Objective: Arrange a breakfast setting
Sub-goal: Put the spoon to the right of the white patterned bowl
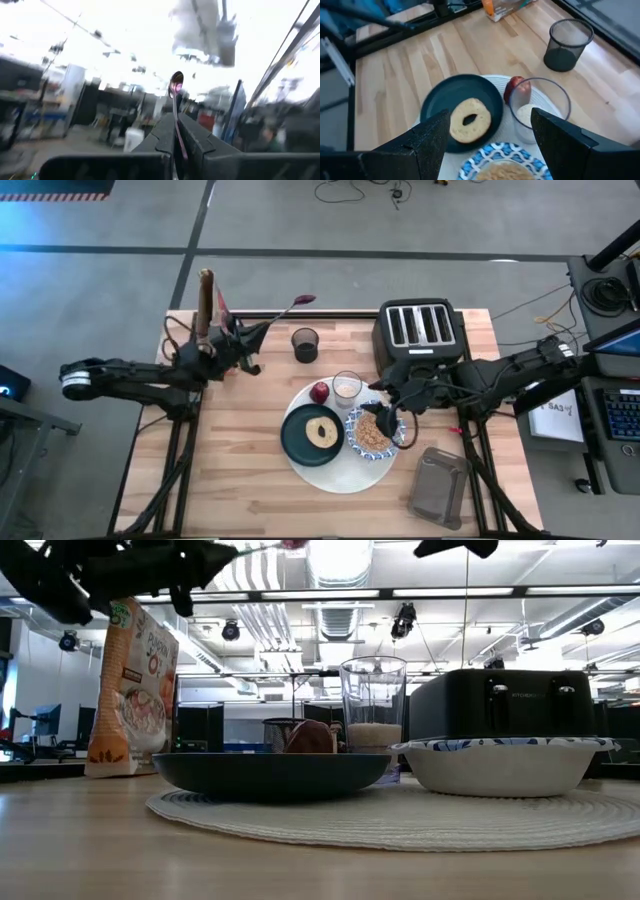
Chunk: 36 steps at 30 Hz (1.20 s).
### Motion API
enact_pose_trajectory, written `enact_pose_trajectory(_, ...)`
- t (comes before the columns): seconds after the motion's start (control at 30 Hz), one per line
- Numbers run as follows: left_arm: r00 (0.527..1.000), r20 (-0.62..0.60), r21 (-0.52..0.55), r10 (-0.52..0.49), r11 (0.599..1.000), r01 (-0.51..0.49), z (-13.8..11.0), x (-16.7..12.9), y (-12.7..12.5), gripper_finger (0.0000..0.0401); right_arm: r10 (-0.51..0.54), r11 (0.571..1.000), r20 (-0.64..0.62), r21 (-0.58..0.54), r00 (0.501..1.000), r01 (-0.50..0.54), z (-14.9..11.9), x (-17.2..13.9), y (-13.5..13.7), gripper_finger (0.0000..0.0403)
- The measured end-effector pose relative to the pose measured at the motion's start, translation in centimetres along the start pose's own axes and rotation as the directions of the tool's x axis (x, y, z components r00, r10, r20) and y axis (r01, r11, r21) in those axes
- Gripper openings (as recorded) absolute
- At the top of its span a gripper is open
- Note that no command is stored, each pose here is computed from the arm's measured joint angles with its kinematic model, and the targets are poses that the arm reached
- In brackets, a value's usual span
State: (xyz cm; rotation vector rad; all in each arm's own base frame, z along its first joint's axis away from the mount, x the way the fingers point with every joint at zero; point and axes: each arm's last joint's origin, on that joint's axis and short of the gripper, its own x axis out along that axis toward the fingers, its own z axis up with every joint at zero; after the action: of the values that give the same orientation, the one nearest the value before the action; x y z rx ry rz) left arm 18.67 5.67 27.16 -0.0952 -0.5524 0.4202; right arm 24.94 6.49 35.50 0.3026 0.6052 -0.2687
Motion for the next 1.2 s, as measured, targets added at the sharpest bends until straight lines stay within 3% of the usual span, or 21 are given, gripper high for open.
enact_pose_trajectory(0.17, 0.997, 0.072, -0.032, -0.041, 0.999, 0.044, -0.6, -0.1, -0.7, 0.0000, -0.013, 0.998, -0.008, 0.063, 1.000, 0.014, 1.1, 1.4, 0.8, 0.0265)
enact_pose_trajectory(0.4, 0.988, 0.098, 0.033, -0.121, 0.992, 0.118, -1.4, 1.7, -3.1, 0.0000, -0.004, 0.985, 0.142, -0.173, 0.990, 0.029, 3.9, 1.9, 2.4, 0.0238)
enact_pose_trajectory(0.57, 0.973, 0.153, 0.144, -0.172, 0.978, 0.151, -2.0, 2.4, -5.0, 0.0000, 0.022, 0.963, 0.316, -0.260, 0.948, 0.064, 5.7, 1.4, 3.0, 0.0217)
enact_pose_trajectory(0.77, 0.975, 0.138, 0.335, -0.176, 0.934, 0.122, -3.0, 3.8, -7.6, 0.0000, -0.002, 0.962, 0.472, -0.240, 0.881, 0.131, 7.5, 1.2, 2.5, 0.0218)
enact_pose_trajectory(0.93, 0.967, 0.159, 0.460, -0.197, 0.882, 0.104, -3.3, 5.3, -9.5, 0.0000, -0.045, 0.963, 0.477, -0.212, 0.878, 0.165, 8.1, 2.2, 1.3, 0.0227)
enact_pose_trajectory(1.1, 0.971, 0.166, 0.526, -0.173, 0.848, 0.061, -3.4, 5.9, -10.2, 0.0000, -0.094, 0.965, 0.500, -0.168, 0.861, 0.202, 9.0, 2.7, -0.2, 0.0228)
enact_pose_trajectory(1.2, 0.971, 0.166, 0.536, -0.172, 0.843, 0.058, -3.3, 6.0, -10.2, 0.0000, -0.066, 0.973, 0.534, -0.152, 0.843, 0.172, 9.9, 2.7, -1.2, 0.0228)
